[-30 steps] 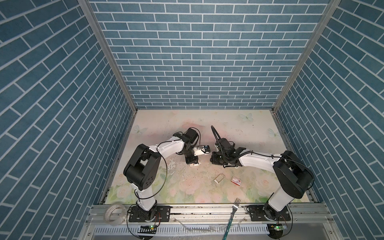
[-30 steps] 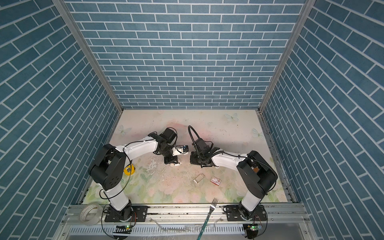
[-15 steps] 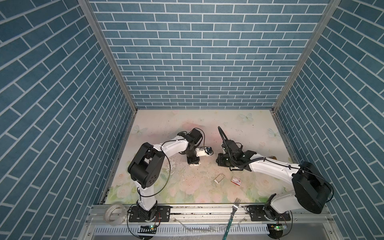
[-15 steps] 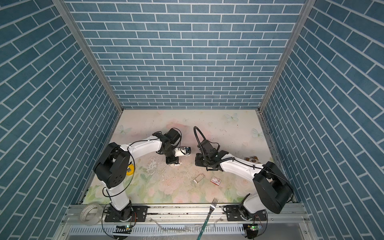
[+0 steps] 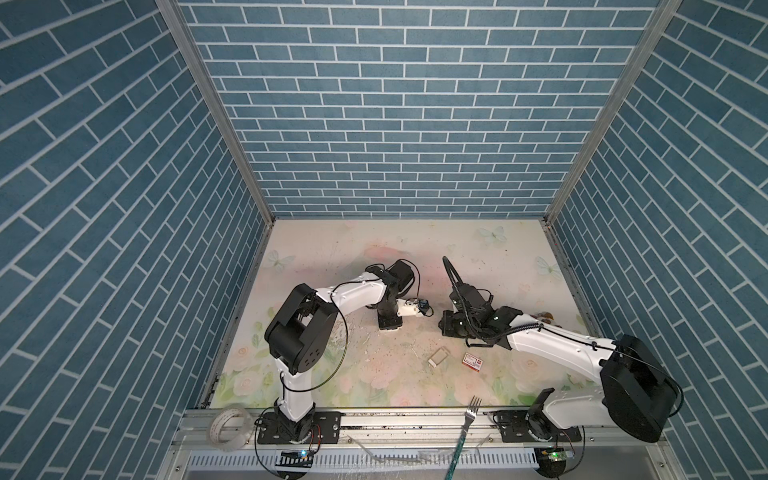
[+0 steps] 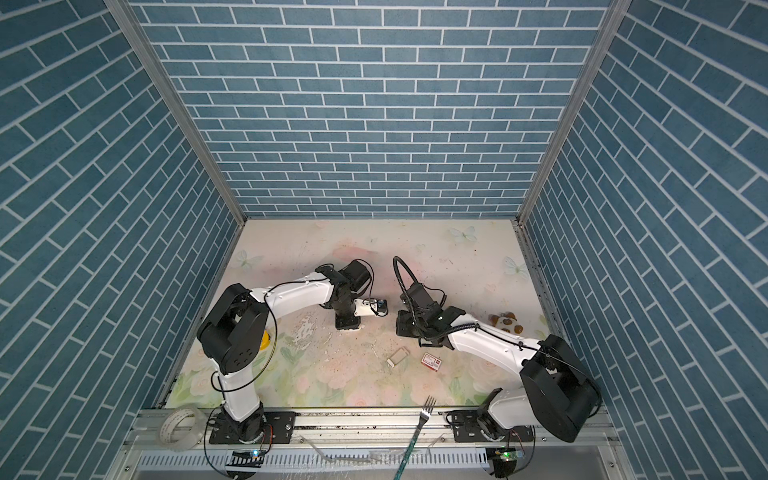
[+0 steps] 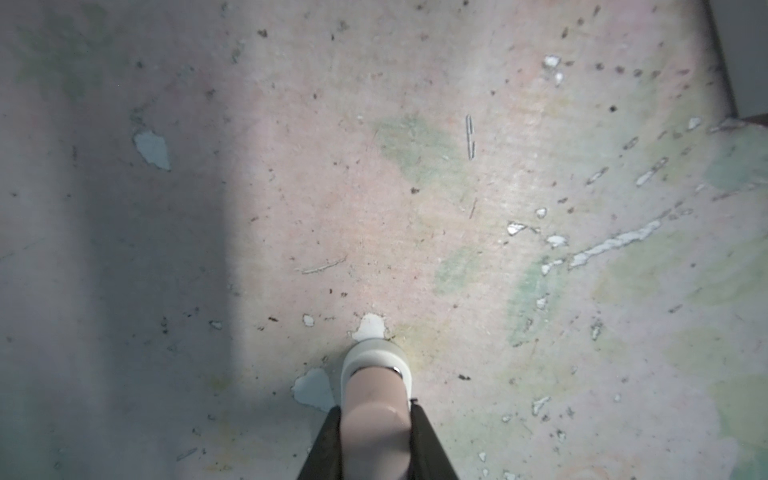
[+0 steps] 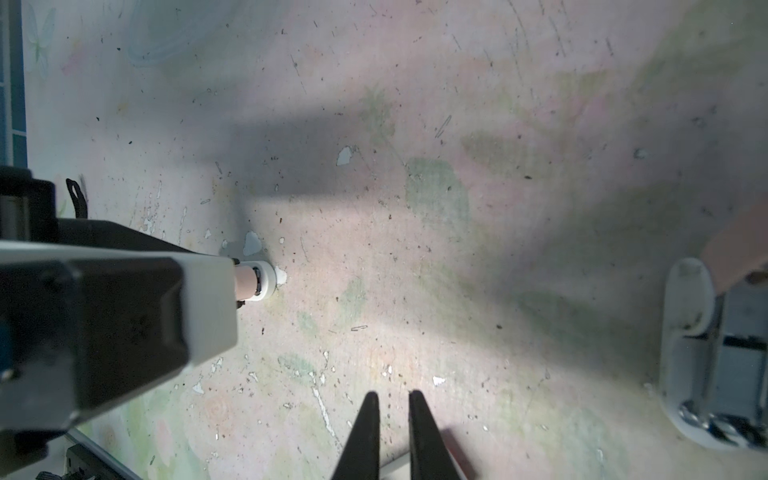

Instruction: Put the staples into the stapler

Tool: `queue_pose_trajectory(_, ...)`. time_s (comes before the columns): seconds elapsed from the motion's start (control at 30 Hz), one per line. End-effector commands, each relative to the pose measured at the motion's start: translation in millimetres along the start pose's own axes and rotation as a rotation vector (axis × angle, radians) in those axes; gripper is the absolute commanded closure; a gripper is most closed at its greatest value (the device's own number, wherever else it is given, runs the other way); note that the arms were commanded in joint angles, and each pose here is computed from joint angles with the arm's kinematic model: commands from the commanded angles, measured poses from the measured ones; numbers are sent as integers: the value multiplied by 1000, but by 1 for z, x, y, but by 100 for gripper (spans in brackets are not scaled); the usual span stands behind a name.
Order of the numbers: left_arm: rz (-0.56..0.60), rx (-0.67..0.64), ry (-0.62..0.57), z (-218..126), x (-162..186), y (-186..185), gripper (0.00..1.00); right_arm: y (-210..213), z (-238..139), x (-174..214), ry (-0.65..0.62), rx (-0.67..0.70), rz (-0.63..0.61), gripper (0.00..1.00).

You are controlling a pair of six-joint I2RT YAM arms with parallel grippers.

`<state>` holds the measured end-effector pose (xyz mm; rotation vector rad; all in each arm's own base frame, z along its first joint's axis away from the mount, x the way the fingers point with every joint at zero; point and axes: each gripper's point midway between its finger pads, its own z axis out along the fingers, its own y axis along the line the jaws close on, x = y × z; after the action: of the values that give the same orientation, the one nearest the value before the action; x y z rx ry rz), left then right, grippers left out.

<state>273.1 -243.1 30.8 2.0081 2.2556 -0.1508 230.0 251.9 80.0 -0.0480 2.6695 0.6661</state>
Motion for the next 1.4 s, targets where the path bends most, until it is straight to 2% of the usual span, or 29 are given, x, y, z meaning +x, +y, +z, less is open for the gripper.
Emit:
queue_pose_trajectory(0.0, -3, -1, 183, 39, 38, -1, 100, -9, -5, 2, -12, 28, 17, 84)
queue_pose_trajectory(0.13, 16, 8, 255, 48, 46, -4, 100, -11, -5, 4, -15, 26, 23, 84)
queue_pose_trajectory(0.4, 25, 16, 286, 56, 46, -11, 100, -17, -8, 7, -24, 30, 29, 84)
queue_pose_trajectory(0.57, 4, -8, 254, 51, 39, -7, 100, -19, -8, 9, -25, 34, 35, 84)
queue_pose_trajectory(0.9, -6, -49, 150, 16, 18, -1, 99, -21, -13, 7, -38, 43, 37, 84)
queue_pose_trajectory(1.37, -14, -93, 114, -2, 15, 2, 92, -24, -16, 8, -42, 55, 40, 83)
